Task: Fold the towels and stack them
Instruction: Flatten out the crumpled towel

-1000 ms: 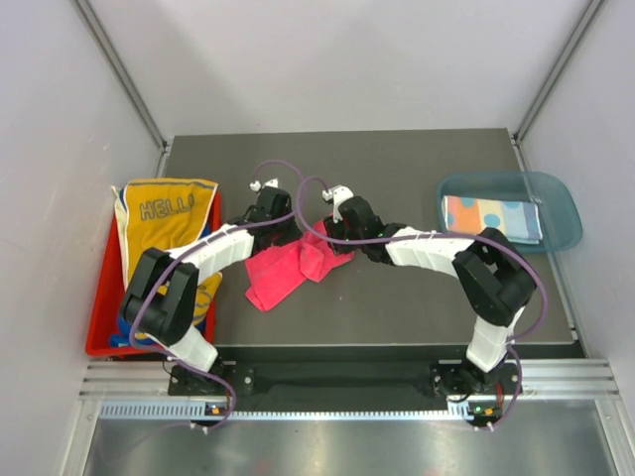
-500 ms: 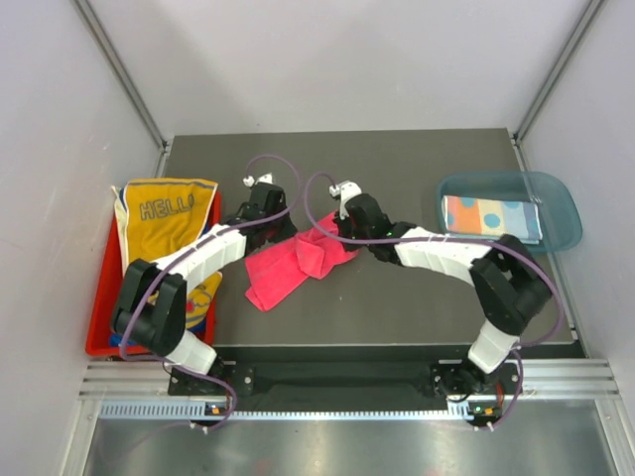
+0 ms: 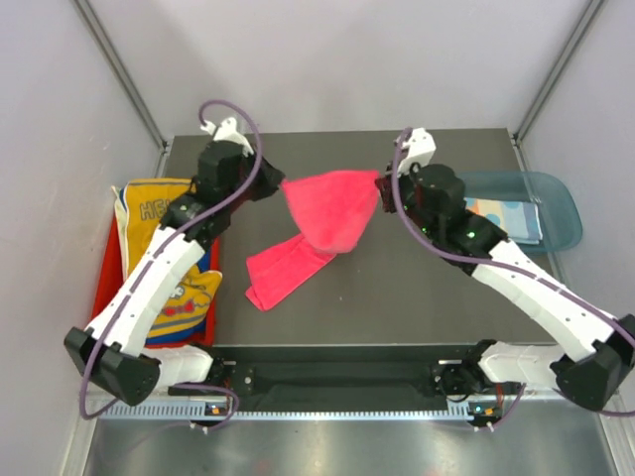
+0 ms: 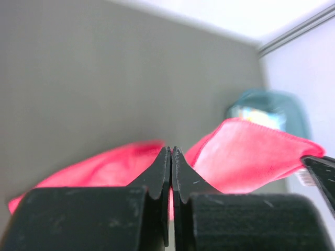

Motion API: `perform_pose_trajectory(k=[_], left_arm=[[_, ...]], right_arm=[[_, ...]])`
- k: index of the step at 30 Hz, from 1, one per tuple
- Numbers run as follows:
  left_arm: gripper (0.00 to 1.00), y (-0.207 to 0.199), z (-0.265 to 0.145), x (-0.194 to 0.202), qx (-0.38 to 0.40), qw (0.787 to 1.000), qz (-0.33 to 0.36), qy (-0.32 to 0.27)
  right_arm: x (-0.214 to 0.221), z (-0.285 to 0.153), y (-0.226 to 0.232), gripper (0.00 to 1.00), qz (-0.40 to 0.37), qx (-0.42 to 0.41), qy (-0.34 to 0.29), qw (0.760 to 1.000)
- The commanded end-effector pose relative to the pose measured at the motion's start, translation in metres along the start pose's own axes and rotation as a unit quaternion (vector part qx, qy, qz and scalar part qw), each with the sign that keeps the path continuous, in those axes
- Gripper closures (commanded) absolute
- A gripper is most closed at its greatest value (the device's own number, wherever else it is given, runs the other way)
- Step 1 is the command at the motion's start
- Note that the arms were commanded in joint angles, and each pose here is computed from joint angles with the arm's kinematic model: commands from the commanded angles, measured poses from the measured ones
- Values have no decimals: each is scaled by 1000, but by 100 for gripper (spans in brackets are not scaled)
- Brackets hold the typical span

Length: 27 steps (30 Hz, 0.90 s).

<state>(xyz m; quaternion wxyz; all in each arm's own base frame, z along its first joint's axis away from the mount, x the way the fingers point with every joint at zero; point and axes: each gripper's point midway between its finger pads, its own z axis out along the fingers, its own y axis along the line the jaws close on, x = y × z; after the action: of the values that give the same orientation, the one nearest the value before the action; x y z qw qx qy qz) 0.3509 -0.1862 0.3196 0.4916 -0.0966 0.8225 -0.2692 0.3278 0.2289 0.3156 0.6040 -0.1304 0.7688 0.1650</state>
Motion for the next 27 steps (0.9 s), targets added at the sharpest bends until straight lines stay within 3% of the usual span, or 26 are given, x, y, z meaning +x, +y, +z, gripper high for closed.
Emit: perform_pose_trajectory(k=[1,5,14,27], left_arm=[[100,-32,-48,-46,35,998,23,-44],[100,-70,-96,-101,81,991,29,-102],[100,-115,-169,-158,150,973,37,-172],[100,-148,-236,-177,245,944,38,-217]], right_arm=[[-75,-39,-15,100,4,24,-83,996],[-138,-79,-16,100,14,15,-150,989],[-231,-159,-10,100,32,-34,-260,965],[-267,-212,4,100,33,-100,-310,945]])
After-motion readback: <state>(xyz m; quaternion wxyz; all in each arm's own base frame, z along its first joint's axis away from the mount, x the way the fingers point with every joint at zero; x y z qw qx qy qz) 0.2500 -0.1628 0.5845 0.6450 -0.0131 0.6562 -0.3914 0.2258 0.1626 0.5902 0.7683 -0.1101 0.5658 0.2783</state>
